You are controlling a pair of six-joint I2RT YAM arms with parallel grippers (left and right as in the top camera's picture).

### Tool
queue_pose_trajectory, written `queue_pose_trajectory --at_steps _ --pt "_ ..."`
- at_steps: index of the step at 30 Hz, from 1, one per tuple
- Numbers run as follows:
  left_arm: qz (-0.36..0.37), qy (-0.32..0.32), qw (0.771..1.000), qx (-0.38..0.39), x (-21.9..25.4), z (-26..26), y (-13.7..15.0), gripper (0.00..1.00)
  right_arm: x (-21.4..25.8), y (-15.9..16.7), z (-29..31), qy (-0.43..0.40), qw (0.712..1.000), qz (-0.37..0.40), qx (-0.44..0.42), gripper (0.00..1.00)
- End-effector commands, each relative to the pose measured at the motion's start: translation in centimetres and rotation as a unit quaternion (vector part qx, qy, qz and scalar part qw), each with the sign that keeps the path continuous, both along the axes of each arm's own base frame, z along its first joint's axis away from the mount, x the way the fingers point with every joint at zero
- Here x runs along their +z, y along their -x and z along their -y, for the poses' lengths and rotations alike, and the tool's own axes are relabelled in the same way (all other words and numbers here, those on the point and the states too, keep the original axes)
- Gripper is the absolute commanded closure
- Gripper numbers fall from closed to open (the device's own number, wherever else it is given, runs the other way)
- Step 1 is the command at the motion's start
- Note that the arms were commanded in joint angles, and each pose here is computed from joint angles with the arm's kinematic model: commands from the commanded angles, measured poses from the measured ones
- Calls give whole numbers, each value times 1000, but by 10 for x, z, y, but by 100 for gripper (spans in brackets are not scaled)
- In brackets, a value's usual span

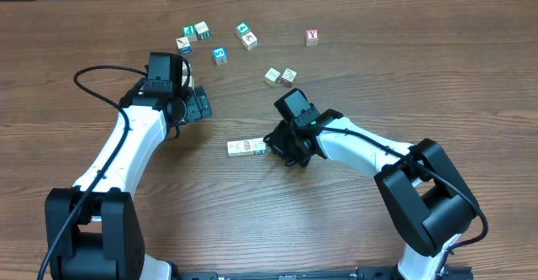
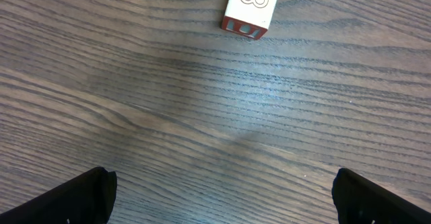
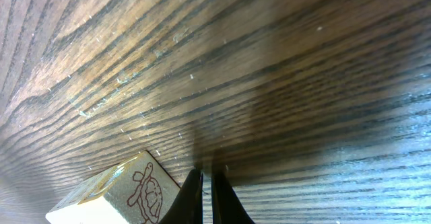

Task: Form a horizontal line

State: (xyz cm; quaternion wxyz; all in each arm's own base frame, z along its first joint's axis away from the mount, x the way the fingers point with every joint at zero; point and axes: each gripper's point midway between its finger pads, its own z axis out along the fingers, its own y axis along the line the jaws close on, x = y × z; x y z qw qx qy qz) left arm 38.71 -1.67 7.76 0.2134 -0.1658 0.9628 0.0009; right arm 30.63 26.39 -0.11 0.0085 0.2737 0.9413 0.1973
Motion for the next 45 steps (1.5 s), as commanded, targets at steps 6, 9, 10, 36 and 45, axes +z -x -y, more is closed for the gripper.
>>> queue_pose_trajectory --at_steps 6,9,10,36,45 --pt "15 -6 1000 -2 11 -2 -4 0 -8 1 12 23 1000 -4 -7 96" --pt "15 -6 1000 -2 11 -2 -4 0 -8 1 12 23 1000 -4 -7 96" --pt "15 -6 1000 -2 11 -2 -4 0 -8 1 12 23 1000 -4 -7 96" --pt "15 -6 1000 -2 11 -2 -4 0 -7 10 6 4 1000 -26 1 96" --pt "15 -6 1000 -2 11 -2 -4 0 -4 8 4 -6 997 -1 75 96"
